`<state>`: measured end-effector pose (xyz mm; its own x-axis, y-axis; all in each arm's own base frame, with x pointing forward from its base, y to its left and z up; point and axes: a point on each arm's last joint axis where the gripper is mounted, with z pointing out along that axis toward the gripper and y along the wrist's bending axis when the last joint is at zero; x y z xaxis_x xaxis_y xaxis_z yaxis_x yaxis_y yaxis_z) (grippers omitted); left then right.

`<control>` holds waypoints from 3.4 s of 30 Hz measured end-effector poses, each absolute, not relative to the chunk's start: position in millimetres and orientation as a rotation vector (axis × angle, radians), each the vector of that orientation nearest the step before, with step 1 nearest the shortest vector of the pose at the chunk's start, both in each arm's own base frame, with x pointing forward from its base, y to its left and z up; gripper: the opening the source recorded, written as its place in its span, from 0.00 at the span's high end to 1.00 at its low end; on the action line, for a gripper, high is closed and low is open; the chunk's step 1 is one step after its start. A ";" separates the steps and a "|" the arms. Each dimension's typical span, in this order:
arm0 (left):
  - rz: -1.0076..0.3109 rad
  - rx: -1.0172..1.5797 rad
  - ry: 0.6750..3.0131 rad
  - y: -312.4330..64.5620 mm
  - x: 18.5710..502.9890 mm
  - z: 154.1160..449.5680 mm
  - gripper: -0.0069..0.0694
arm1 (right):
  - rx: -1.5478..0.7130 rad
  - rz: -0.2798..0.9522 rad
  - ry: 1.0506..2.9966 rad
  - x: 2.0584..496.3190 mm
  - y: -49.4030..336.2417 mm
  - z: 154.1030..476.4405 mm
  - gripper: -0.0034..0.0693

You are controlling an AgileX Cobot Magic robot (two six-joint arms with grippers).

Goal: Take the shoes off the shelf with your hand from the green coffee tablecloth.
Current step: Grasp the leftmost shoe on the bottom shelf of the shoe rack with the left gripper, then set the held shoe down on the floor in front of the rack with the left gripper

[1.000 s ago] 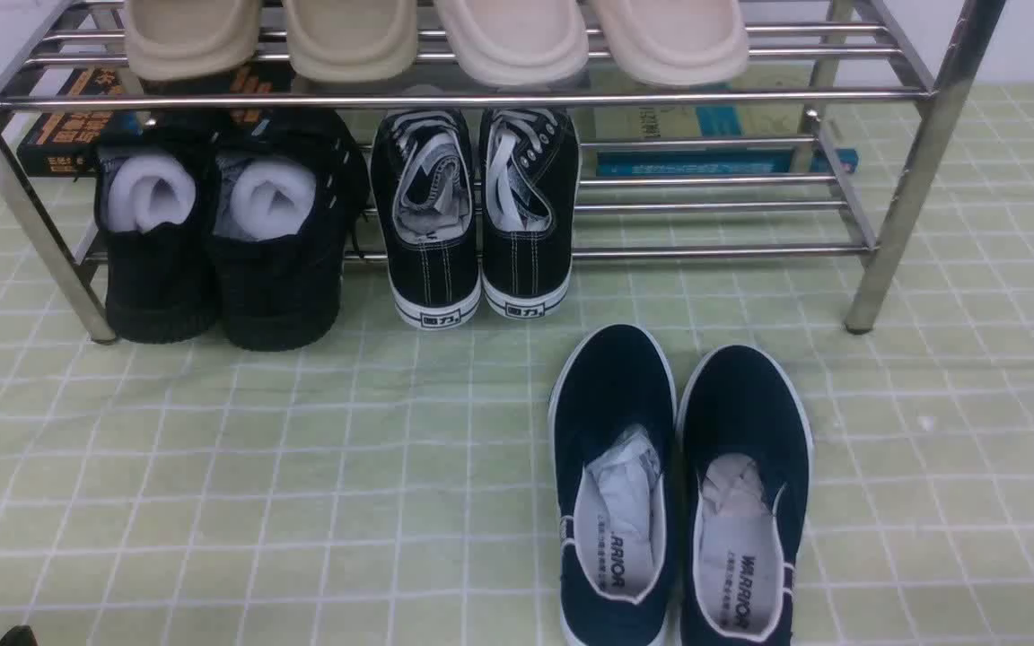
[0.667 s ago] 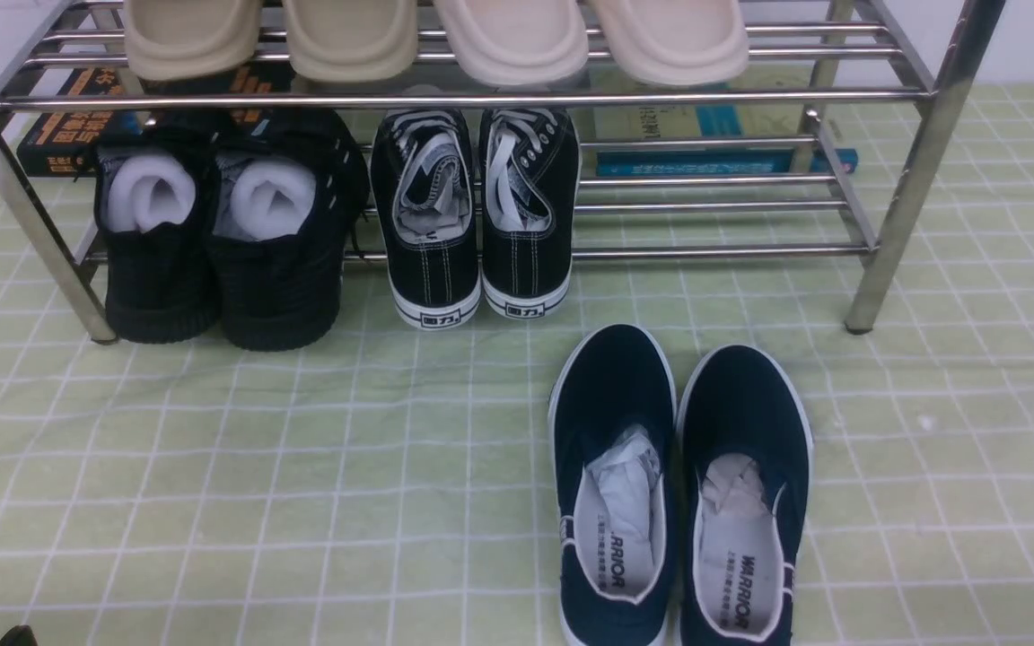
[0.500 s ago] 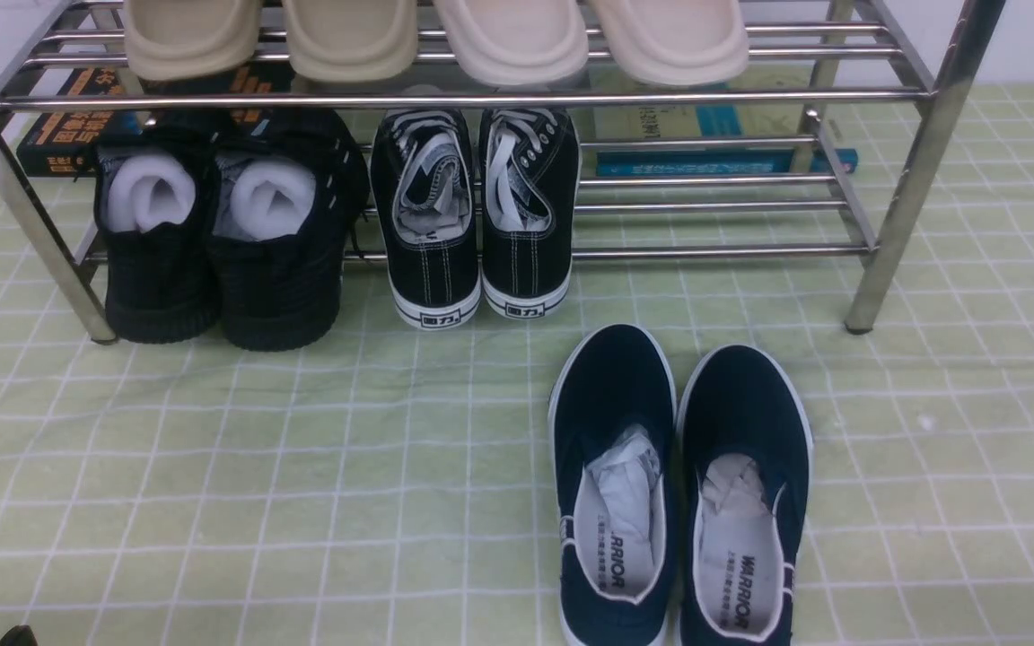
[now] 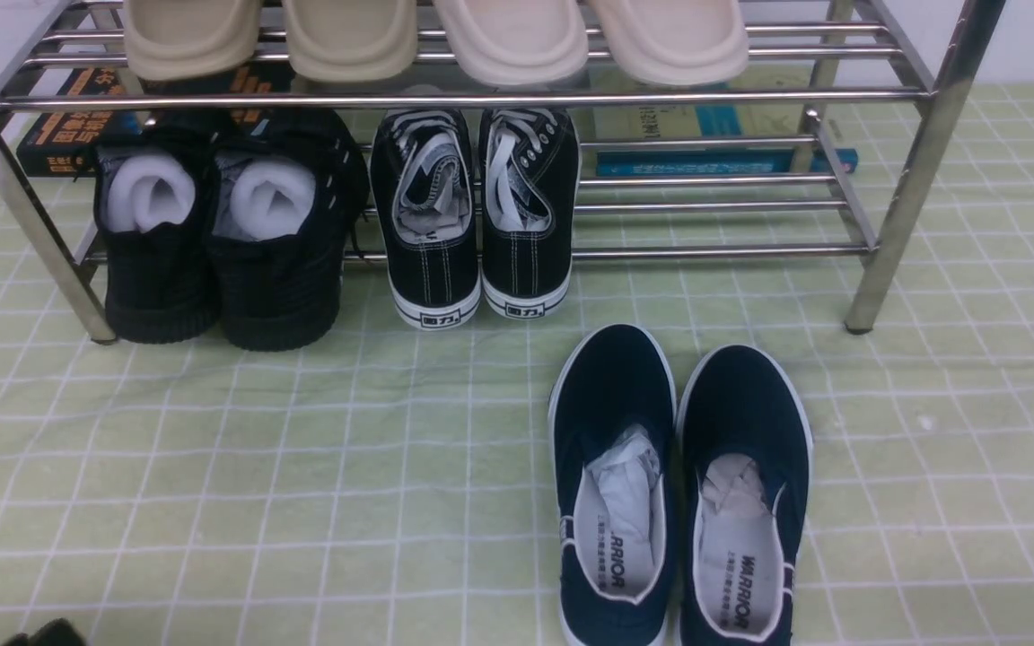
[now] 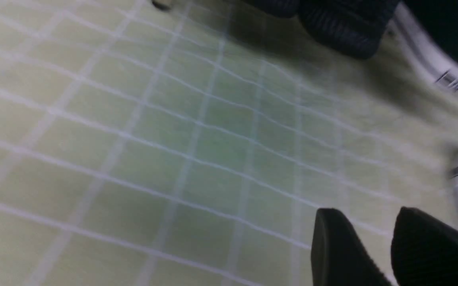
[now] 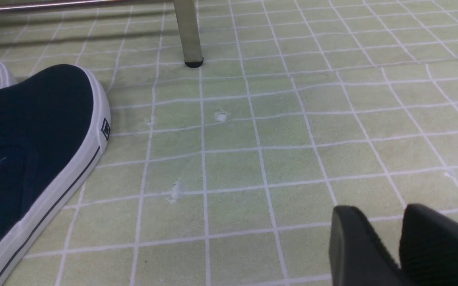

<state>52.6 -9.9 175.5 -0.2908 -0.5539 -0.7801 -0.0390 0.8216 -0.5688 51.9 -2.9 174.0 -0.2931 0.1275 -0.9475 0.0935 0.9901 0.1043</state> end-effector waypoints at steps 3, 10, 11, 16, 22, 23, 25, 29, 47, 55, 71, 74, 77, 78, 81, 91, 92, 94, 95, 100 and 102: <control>-0.886 -0.763 1.738 -16.9 52.1 177.3 0.59 | 0.159 0.033 1.871 51.9 -2.9 174.0 0.67; -1.225 -1.057 1.581 -21.3 52.4 184.1 0.59 | 0.159 0.033 1.871 51.9 -2.9 174.0 0.67; -1.225 -1.056 1.580 -21.3 52.4 184.2 0.59 | 0.159 0.033 1.871 51.9 -2.9 174.0 0.67; -1.227 -1.057 1.526 -18.7 53.6 187.6 0.59 | 0.159 0.033 1.871 51.9 -2.9 174.0 0.66; -1.171 -0.932 1.475 -16.3 52.3 207.5 0.69 | 0.159 0.033 1.871 51.9 -2.9 174.0 0.65; -1.147 -0.858 1.459 -16.4 49.8 221.8 0.73 | 0.159 0.033 1.871 51.9 -2.9 174.0 0.65; -1.117 -0.791 1.448 -16.5 47.7 236.8 0.79 | 0.159 0.033 1.871 51.9 -2.9 174.0 0.65; -0.952 -0.652 1.629 -21.2 62.0 264.9 0.91 | 0.159 0.033 1.871 51.9 -2.9 174.0 0.65; -0.241 -0.286 2.520 -24.3 263.4 321.5 0.65 | 0.159 0.033 1.871 51.9 -2.9 174.0 0.63; 0.042 -0.367 2.424 -7.1 328.0 332.9 0.42 | 0.159 0.033 1.871 51.9 -2.9 174.0 0.63; 0.125 -0.417 2.314 -2.6 385.2 285.3 0.39 | 0.159 0.033 1.871 51.9 -2.9 174.0 0.63; 0.128 -0.404 2.323 -3.3 391.2 275.5 0.39 | 0.159 0.033 1.871 51.9 -2.9 174.0 0.63; 0.123 -0.389 2.330 -4.5 397.1 266.0 0.39 | 0.159 0.033 1.871 51.9 -2.9 174.0 0.63; 0.119 -0.382 2.328 -5.0 398.8 263.9 0.39 | 0.159 0.033 1.871 51.9 -2.9 174.0 0.63; 0.108 -0.372 2.325 -6.2 402.9 258.3 0.42 | 0.159 0.033 1.871 51.9 -2.9 174.0 0.63; 0.125 -0.384 2.346 -5.0 400.0 259.1 0.89 | 0.159 0.033 1.871 51.9 -2.9 174.0 0.63; 0.132 -0.403 2.355 -4.1 396.6 262.3 0.90 | 0.159 0.033 1.871 51.9 -2.9 174.0 0.63; 0.146 -0.428 2.361 -2.3 389.3 271.7 0.90 | 0.159 0.033 1.871 51.9 -2.9 174.0 0.63; 0.153 -0.442 2.362 -1.3 384.2 278.6 0.90 | 0.159 0.033 1.871 51.9 -2.9 174.0 0.63; 0.183 -0.481 2.324 4.1 353.3 321.3 0.90 | 0.159 0.033 1.871 51.9 -2.9 174.0 0.63; 0.202 -0.487 2.336 5.4 343.6 329.8 0.90 | 0.159 0.033 1.871 51.9 -2.9 174.0 0.63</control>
